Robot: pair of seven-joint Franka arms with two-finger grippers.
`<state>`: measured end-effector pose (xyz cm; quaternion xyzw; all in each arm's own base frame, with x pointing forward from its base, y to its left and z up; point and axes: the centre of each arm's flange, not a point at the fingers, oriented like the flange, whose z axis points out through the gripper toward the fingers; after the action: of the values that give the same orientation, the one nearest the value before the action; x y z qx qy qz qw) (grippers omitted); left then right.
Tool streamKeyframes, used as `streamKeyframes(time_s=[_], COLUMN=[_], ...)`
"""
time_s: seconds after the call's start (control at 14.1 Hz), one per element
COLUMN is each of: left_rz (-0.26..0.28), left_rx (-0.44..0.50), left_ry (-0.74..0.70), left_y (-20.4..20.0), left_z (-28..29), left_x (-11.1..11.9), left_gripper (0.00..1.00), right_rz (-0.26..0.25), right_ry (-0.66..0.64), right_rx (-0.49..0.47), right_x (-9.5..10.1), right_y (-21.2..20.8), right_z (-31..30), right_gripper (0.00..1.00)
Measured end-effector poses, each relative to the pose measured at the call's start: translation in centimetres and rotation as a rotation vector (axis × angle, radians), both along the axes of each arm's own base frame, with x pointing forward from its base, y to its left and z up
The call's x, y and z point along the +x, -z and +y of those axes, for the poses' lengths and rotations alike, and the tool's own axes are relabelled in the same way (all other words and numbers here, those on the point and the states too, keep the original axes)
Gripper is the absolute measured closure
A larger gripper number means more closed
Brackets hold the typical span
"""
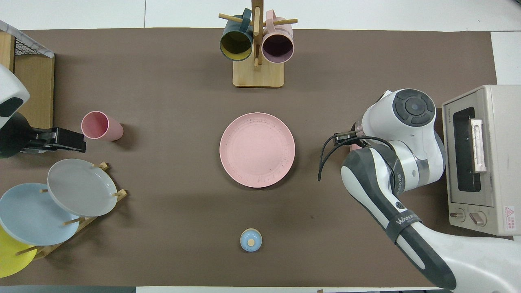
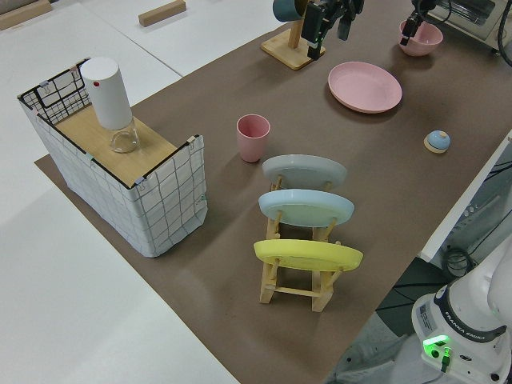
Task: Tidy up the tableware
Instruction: 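Grasp the pink bowl rim with the right gripper and lift it, then carry the pink bowl over the pink plate with the right gripper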
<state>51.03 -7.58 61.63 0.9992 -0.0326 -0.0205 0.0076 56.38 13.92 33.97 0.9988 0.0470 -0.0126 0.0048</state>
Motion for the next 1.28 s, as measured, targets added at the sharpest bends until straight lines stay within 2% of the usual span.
streamKeyframes(time_s=[0.28,0.35,0.57,0.71,0.85,1.06,1.28], left_rz=[-0.008,-0.008,-0.008,-0.003,-0.003,-0.021,-0.039], left_rx=[-0.001,-0.001,-0.001,-0.001,-0.001,-0.002,-0.005], left_ry=[-0.007,-0.006,-0.011,-0.03,-0.042,-0.03,-0.03], left_y=[-0.1,-0.1,-0.1,0.2,0.2,0.2,1.9], left_z=[0.0,0.0,0.1,1.1,1.7,1.0,0.8], left_x=[0.1,0.1,0.1,0.2,0.3,0.5,1.6], left_gripper=[0.0,0.0,0.0,0.0,0.0,0.0,0.0], right_rz=[0.009,0.006,0.043,0.053,0.062,0.003,-0.038], right_ry=[-0.003,-0.013,-0.057,-0.026,-0.006,0.014,0.032], right_rx=[-0.003,-0.008,-0.022,-0.033,-0.059,-0.092,-0.06], right_x=[-0.1,0.0,0.8,0.9,-0.2,-2.3,-2.5], right_y=[0.4,-0.1,-4.5,-9.3,-11.8,-9.6,-6.3], right_z=[0.1,0.5,5.3,12.1,20.3,31.1,34.8], right_gripper=[0.89,0.93,0.95,0.95,0.95,0.95,0.95])
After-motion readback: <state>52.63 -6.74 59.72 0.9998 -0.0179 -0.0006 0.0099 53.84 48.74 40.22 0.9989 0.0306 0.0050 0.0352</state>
